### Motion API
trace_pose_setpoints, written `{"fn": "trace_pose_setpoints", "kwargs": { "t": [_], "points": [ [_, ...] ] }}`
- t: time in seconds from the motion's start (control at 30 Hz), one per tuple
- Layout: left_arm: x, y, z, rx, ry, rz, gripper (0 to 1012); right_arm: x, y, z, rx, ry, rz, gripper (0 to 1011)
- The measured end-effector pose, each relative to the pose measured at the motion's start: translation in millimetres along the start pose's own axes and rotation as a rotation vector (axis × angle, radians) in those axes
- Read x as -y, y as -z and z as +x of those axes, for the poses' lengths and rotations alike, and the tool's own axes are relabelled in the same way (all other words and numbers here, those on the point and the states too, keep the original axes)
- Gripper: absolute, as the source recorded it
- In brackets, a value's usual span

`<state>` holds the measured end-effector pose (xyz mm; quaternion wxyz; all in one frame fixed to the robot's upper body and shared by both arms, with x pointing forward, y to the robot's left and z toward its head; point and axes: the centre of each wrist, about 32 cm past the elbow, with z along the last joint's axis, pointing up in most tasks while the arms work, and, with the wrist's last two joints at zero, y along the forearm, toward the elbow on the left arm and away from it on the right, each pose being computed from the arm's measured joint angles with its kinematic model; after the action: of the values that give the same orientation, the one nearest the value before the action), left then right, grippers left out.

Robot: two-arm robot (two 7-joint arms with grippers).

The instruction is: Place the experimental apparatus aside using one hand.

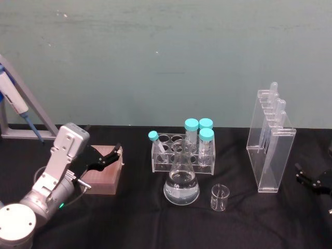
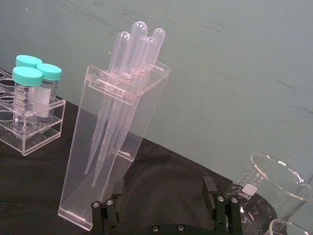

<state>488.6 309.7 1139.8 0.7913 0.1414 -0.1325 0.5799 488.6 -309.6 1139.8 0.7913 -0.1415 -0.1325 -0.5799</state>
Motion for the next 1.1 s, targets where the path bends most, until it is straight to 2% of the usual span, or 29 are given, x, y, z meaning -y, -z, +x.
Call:
{"fn": "trace_pose_setpoints", "kwargs": {
  "t": [1.1],
  "points": [
    [0.0,0.0,0.0,0.0,0.0,0.0,1000,0.0,0.0,0.0,0.0,0.0,0.0,1000]
  ]
}}
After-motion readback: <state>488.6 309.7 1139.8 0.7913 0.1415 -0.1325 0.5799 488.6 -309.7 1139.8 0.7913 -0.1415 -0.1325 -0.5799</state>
